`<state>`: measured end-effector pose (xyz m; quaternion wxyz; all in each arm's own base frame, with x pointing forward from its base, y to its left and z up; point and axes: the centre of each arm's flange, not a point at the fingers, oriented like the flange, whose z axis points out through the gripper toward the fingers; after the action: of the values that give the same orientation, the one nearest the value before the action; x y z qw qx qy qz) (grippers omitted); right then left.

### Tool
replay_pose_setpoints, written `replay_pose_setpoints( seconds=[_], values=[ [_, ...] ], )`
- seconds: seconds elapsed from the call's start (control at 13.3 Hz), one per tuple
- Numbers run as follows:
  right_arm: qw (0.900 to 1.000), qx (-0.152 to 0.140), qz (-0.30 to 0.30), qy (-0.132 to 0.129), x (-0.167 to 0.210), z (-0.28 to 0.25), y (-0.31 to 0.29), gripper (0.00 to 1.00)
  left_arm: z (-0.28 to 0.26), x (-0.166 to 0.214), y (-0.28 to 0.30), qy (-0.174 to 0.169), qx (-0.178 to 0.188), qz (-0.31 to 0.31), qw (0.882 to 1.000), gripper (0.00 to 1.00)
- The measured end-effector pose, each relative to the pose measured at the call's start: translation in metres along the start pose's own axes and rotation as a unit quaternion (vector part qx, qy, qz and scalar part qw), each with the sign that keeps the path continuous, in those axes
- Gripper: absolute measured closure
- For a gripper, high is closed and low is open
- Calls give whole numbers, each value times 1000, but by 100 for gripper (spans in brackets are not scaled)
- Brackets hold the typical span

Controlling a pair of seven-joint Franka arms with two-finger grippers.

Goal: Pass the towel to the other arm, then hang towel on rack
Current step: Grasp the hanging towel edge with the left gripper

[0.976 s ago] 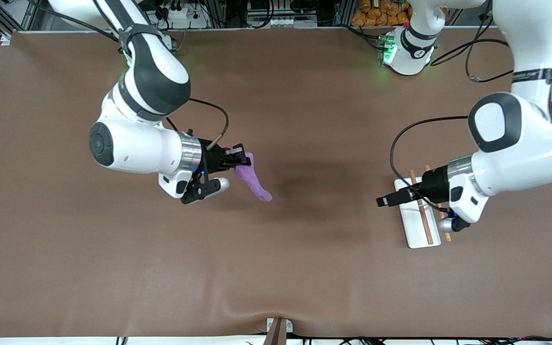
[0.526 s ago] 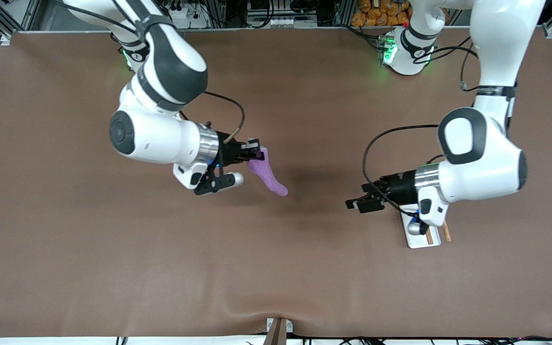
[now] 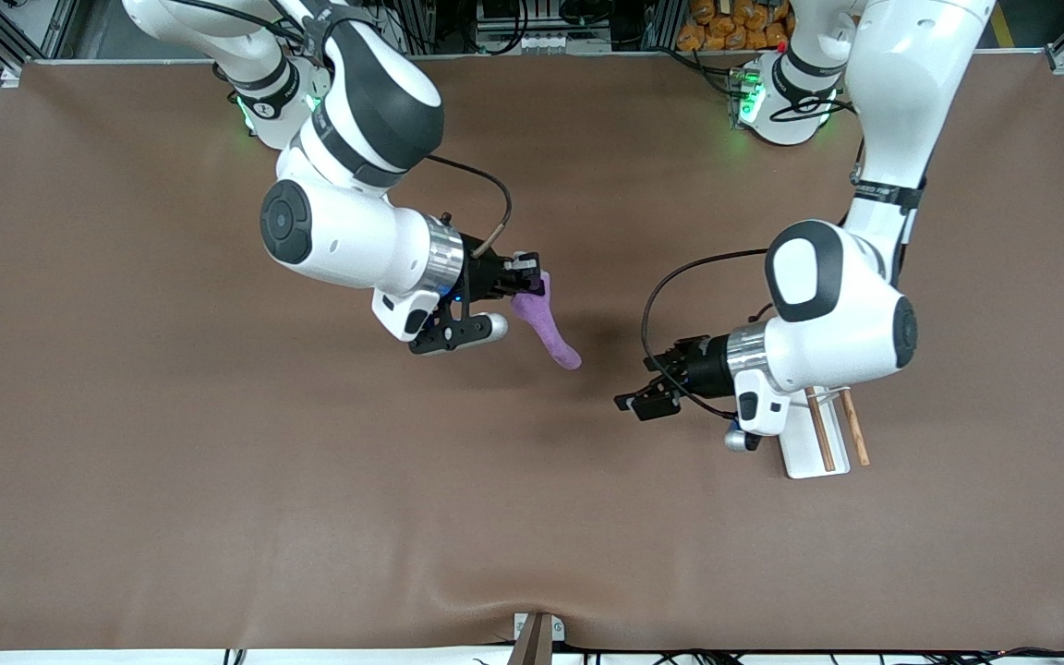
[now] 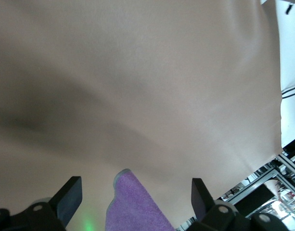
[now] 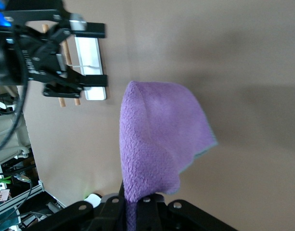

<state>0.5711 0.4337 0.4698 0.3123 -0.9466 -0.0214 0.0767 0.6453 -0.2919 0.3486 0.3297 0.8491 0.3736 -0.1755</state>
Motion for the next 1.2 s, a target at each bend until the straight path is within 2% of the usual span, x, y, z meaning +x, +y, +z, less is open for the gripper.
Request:
replay_pose_setpoints(
  seconds=[0.23, 0.6, 1.2],
  values=[
    [1000, 5, -7, 11, -6, 6, -12, 93, 17, 3, -2, -25, -20, -34, 999, 0],
    [999, 19, 7, 43, -13, 19, -34, 93, 34, 7, -9, -30, -11, -44, 999, 0],
    [999, 19, 8, 45, -15, 23, -36, 93, 45, 0, -9, -43, 6, -160, 986, 0]
  ],
)
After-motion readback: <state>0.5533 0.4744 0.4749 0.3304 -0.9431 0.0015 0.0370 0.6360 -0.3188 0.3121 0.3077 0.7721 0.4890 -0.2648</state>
